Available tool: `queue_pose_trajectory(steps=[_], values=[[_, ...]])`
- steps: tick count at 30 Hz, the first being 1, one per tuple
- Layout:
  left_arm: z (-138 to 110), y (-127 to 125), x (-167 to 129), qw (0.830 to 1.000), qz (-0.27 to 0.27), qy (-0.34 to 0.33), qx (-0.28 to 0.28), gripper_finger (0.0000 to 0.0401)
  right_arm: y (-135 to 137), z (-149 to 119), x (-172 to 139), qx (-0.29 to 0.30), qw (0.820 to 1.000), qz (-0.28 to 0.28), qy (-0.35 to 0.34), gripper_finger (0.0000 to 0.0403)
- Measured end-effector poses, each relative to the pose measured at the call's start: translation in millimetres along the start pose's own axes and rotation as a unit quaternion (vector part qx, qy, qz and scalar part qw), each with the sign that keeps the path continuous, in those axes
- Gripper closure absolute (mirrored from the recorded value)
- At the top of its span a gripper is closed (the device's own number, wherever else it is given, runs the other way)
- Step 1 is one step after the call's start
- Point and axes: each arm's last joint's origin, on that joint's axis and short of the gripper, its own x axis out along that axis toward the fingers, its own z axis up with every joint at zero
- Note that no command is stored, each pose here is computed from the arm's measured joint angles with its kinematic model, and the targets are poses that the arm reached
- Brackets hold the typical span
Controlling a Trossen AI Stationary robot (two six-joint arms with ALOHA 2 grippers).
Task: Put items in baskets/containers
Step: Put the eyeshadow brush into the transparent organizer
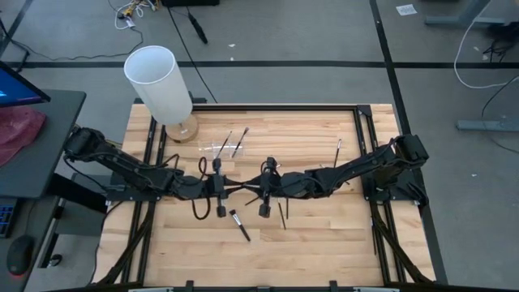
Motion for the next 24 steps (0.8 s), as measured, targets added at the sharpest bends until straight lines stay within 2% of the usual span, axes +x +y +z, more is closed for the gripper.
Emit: queue_pose_trajectory(steps=[6, 10, 16, 24], values=[[-11, 5, -15, 0.994, 0.081, 0.067, -0.008, 0.0387, 5, 3, -16, -0.004, 0.997, -0.071, 0.023, 0.0295], [-8, 20, -34, 0.985, 0.154, 0.072, -0.023, 0.0387, 19, -2, -23, -0.005, 0.997, -0.061, 0.036, 0.0272], [-17, 56, -61, 0.968, 0.24, 0.035, -0.066, 0.0387, 36, -25, -32, 0.013, 0.998, -0.035, 0.04, 0.0268], [-61, 101, -70, 0.948, 0.286, 0.012, -0.141, 0.0387, 39, -53, -43, 0.064, 0.997, -0.009, -0.03, 0.0281]])
